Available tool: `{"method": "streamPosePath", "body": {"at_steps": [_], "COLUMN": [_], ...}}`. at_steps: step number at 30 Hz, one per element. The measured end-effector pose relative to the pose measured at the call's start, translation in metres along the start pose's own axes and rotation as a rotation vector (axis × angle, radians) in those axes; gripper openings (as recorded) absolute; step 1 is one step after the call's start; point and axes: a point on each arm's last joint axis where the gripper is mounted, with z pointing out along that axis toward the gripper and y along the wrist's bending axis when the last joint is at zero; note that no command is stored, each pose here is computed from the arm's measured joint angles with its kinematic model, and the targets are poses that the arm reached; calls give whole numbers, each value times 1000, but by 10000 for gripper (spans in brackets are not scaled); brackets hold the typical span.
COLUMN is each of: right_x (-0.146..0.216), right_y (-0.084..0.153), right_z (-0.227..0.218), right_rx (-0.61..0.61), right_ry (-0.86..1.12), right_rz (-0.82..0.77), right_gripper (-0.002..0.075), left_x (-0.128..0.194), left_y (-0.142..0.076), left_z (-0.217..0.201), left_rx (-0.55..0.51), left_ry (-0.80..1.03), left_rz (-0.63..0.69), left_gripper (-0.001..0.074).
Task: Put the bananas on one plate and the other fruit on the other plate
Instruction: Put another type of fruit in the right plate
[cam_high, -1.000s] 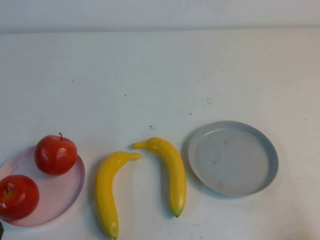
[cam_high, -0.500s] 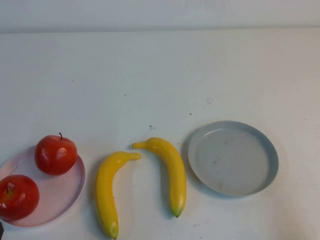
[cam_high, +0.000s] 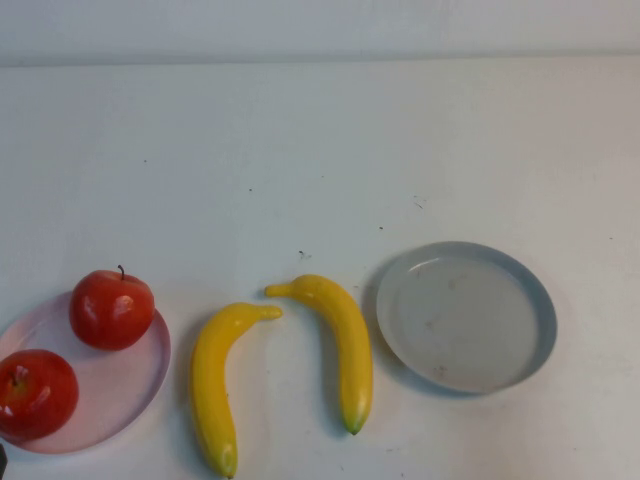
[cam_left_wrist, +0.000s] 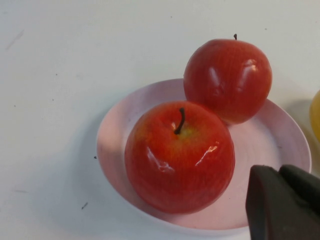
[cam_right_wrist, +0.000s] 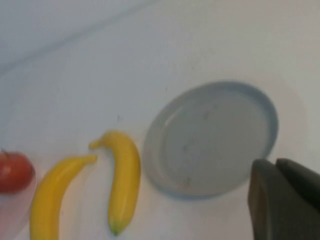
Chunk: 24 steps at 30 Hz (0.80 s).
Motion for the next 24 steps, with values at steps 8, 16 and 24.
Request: {"method": "streamPosePath", "body": {"at_steps": [8,16,24], "right_x": [-38,-65,-43], "right_y": [20,27,68], "right_z": [30,85,149], "right_rx": [45,16,-37], "right_ry": [449,639,827], "right_rz": [-83,-126,-263], "right_gripper": [-15,-15,-15], "left_x": [0,0,0], "left_y": [0,0,0], "left_z": [0,0,0], "left_rx": [0,0,0], "left_ry": [0,0,0], "left_rz": [0,0,0], "left_gripper": [3,3,3]}}
